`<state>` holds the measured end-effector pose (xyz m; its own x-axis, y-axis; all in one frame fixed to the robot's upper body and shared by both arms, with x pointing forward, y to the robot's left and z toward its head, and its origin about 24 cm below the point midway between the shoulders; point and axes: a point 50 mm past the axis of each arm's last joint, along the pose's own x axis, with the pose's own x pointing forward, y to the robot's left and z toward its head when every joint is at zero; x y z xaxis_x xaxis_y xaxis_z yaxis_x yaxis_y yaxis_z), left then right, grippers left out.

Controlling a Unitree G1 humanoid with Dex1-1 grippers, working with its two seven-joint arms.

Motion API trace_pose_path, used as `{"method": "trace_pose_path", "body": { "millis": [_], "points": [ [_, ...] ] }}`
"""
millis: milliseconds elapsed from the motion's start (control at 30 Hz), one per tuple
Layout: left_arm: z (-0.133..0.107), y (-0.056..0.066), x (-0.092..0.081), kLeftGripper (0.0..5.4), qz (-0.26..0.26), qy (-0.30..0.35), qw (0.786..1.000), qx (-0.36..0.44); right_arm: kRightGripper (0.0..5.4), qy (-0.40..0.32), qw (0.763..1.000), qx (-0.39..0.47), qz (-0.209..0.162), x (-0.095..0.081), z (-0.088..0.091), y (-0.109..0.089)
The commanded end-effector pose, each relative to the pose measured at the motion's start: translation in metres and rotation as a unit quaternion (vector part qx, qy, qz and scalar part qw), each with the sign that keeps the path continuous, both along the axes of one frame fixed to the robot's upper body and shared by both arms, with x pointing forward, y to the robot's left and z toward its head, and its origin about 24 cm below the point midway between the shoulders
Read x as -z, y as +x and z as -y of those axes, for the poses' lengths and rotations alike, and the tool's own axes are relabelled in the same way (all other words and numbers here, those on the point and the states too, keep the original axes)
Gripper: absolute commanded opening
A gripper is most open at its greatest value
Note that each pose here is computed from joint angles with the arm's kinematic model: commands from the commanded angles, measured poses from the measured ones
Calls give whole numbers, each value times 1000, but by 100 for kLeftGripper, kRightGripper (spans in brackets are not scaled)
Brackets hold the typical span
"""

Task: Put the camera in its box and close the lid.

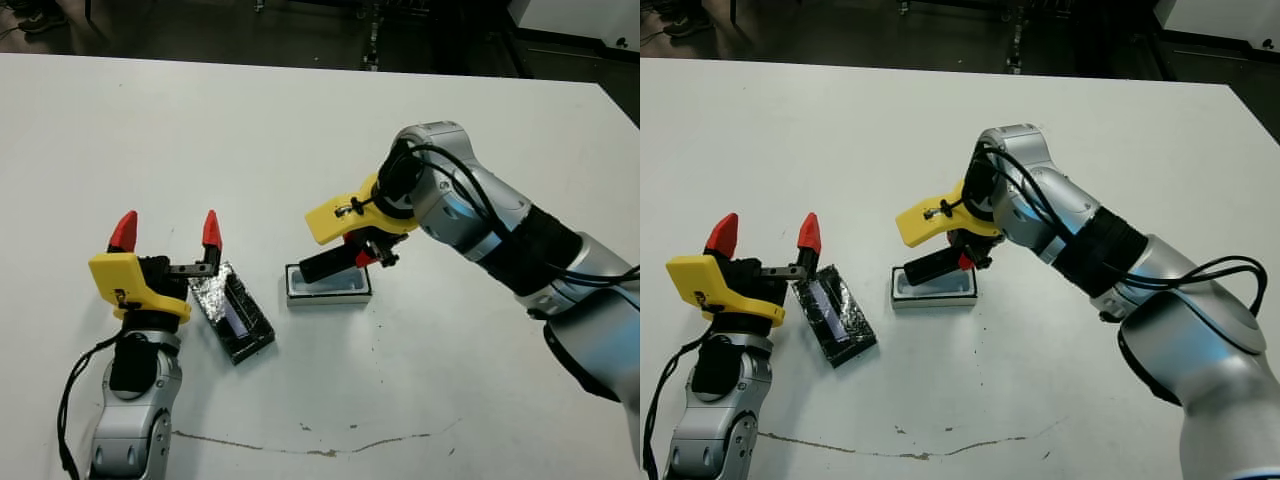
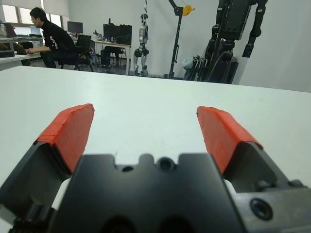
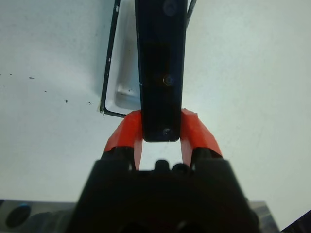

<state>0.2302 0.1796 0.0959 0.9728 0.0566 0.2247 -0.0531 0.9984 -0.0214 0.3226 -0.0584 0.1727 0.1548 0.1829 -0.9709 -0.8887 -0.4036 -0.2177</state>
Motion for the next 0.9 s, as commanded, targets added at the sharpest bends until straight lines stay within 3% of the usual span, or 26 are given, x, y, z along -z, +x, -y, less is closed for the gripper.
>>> {"method": "trace_pose_path", "body": {
  "millis": [33, 567, 900],
  "points": [
    [-2, -2, 5, 540, -9, -1, 1000, -6, 167, -8, 1000, -3, -11, 5, 0, -2],
    [-2, -3, 5, 540, -9, -11, 1000, -5, 167, -29, 999, -23, -11, 16, -5, -9],
    [-2, -3, 4, 540, -10, -9, 1000, -7, 167, -33, 998, -7, -49, 18, -8, -11]
  ]
}}
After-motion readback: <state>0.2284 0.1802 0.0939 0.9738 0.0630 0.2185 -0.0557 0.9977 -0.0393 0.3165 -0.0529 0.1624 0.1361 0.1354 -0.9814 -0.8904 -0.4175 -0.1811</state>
